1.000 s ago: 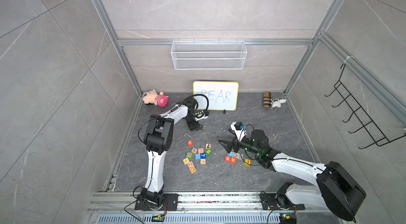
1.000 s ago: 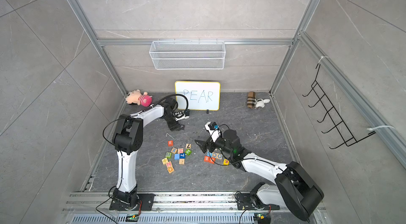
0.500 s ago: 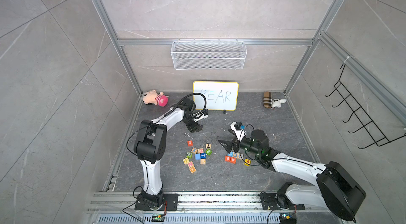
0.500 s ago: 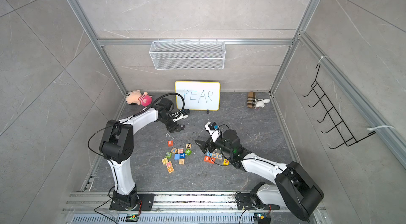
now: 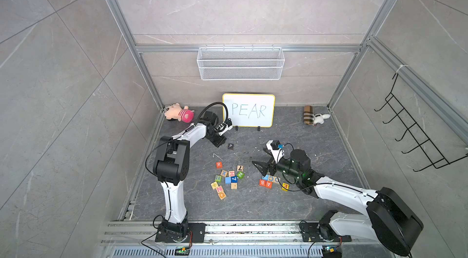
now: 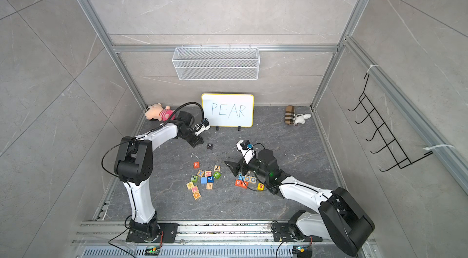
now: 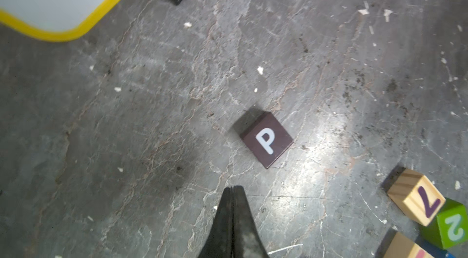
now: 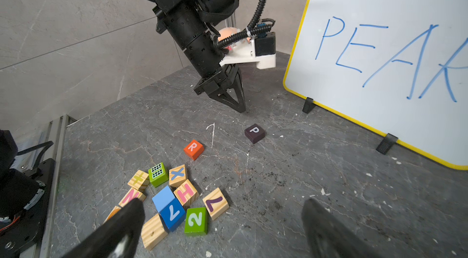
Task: Spell the uppercase word “pear” with letter blocks
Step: Pick up the letter block from the center of the board.
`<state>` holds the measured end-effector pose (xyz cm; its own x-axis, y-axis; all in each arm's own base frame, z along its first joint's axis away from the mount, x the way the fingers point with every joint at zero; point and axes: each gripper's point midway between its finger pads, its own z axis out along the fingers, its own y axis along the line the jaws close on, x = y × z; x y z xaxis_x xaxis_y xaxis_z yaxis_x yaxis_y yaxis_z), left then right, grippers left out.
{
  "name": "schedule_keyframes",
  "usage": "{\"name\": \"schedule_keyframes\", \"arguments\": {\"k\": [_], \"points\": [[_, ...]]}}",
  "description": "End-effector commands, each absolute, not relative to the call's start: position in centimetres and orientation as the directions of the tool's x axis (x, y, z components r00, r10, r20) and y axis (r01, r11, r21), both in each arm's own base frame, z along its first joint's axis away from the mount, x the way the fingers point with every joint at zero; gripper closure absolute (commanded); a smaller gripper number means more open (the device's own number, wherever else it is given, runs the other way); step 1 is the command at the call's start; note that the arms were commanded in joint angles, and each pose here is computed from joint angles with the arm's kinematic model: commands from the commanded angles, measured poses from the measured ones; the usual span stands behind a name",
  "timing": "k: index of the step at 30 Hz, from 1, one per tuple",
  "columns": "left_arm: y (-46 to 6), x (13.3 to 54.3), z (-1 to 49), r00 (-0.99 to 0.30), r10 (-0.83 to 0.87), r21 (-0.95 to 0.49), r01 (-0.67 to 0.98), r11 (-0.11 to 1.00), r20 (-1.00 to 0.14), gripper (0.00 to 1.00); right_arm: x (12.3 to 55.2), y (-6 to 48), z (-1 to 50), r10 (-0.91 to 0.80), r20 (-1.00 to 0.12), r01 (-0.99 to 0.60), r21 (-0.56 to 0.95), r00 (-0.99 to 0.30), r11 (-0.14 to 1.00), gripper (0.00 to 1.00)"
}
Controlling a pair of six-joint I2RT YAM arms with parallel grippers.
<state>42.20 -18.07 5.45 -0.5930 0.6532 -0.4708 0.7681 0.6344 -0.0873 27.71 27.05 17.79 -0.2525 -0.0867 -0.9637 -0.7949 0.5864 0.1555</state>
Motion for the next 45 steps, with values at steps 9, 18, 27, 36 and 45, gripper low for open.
{"name": "schedule_keyframes", "arguments": {"k": [9, 18, 27, 36, 45], "points": [[-17.6, 41.5, 4.0, -0.704, 0.573, -0.073, 0.656, 0.752, -0.420, 1.00, 27.2, 27.2, 18.1, -0.066, -0.965, -0.803, 0.173, -0.254, 0.570, 0.01], [-18.4, 40.9, 2.7, -0.700, 0.623, -0.049, 0.678, 0.734, -0.348, 1.00, 27.3, 27.2, 18.2, -0.064, -0.965, -0.803, 0.173, -0.254, 0.570, 0.01], [-19.8, 40.7, 3.1, -0.673, 0.662, -0.034, 0.709, 0.704, -0.330, 1.00, 27.2, 27.1, 18.2, -0.066, -0.965, -0.801, 0.170, -0.252, 0.574, 0.01], [-19.4, 40.3, 3.4, -0.672, 0.672, -0.010, 0.710, 0.704, -0.312, 1.00, 27.3, 27.2, 18.2, -0.066, -0.966, -0.802, 0.170, -0.252, 0.572, 0.01], [-19.8, 40.3, 3.5, -0.663, 0.681, -0.010, 0.719, 0.695, -0.312, 1.00, 27.3, 27.2, 18.2, -0.069, -0.964, -0.802, 0.171, -0.255, 0.573, 0.01]]}}
